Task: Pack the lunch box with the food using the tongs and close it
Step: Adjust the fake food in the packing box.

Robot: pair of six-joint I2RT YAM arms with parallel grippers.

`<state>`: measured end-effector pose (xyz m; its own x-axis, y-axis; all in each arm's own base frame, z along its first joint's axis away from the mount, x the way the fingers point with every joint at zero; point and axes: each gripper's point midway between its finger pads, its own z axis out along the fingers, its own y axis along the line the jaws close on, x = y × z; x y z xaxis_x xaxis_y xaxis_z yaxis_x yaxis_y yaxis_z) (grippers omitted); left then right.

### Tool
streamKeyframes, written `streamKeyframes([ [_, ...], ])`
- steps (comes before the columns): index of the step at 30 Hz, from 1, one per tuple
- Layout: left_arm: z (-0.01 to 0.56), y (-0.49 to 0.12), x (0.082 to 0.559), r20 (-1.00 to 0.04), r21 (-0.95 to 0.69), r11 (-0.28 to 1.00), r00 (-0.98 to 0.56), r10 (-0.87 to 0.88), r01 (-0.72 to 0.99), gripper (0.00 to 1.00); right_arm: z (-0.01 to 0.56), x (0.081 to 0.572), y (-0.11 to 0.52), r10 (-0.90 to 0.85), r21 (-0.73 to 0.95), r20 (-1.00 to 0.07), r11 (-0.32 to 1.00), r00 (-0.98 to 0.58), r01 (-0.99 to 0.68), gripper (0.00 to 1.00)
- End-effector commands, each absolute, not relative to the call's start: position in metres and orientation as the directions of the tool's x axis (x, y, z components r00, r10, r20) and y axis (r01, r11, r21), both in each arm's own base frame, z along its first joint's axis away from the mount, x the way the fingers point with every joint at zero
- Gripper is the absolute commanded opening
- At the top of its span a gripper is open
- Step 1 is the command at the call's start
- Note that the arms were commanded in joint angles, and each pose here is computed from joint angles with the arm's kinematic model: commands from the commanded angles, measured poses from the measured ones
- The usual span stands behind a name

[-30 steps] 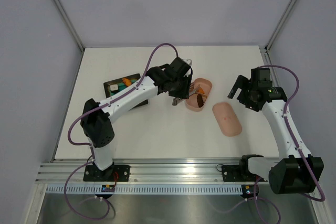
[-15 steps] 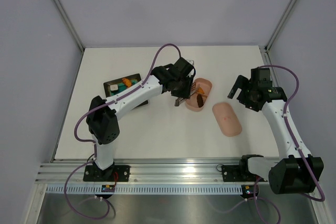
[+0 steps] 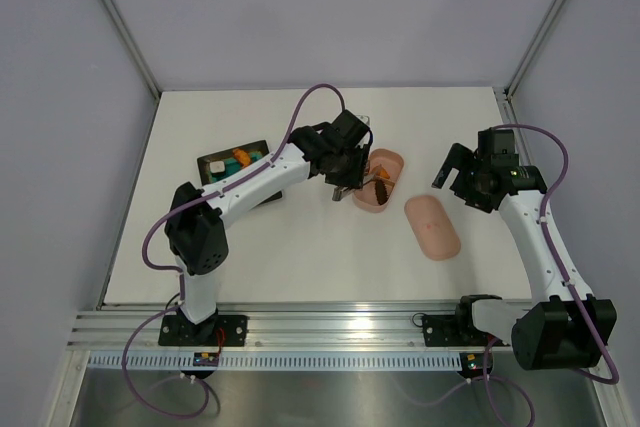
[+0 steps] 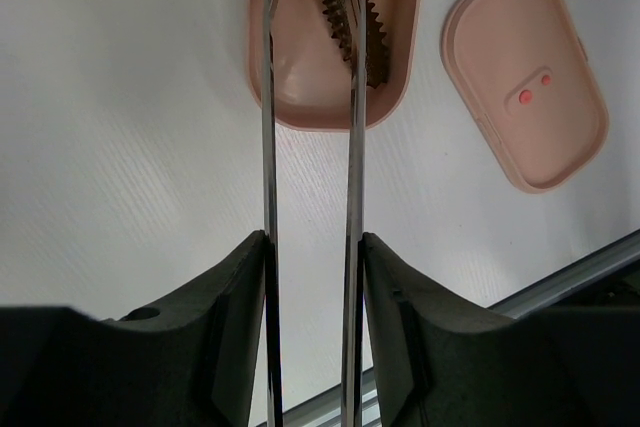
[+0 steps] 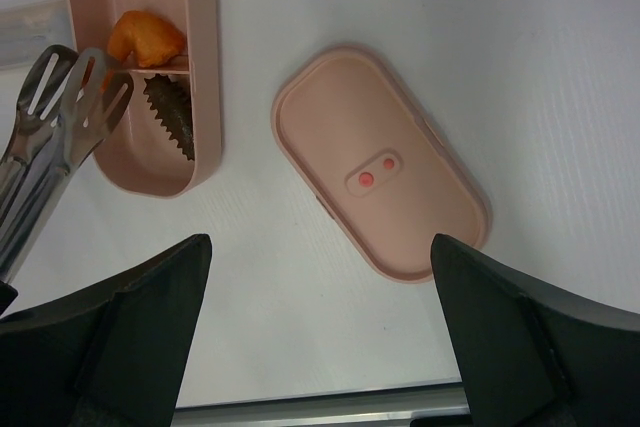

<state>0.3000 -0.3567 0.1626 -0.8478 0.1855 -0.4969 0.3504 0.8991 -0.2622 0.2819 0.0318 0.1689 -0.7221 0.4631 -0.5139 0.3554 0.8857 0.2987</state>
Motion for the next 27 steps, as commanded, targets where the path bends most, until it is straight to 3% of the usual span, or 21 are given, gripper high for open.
streamKeyframes([
  [1,0.176,-0.365,0.306,-0.536,-0.273,0.889,-0.826,0.176,0.367,0.43,0.172,0.283,0.034,0.451,0.308,-0.525,0.891,-0.722,0.333,0.99],
  [11,0.178,-0.366,0.307,-0.540,-0.278,0.886,-0.823,0.176,0.372,0.27,0.172,0.284,0.034,0.448,0.307,-0.527,0.893,-0.722,0.331,1.00],
  [18,0.183,-0.376,0.313,-0.597,-0.258,0.857,-0.771,0.221,0.445,0.01,0.173,0.284,0.034,0.447,0.307,-0.528,0.893,-0.722,0.328,1.00],
  [27,0.180,-0.382,0.324,-0.646,-0.241,0.846,-0.729,0.226,0.476,0.00,0.171,0.284,0.033,0.446,0.301,-0.525,0.894,-0.725,0.332,1.00],
])
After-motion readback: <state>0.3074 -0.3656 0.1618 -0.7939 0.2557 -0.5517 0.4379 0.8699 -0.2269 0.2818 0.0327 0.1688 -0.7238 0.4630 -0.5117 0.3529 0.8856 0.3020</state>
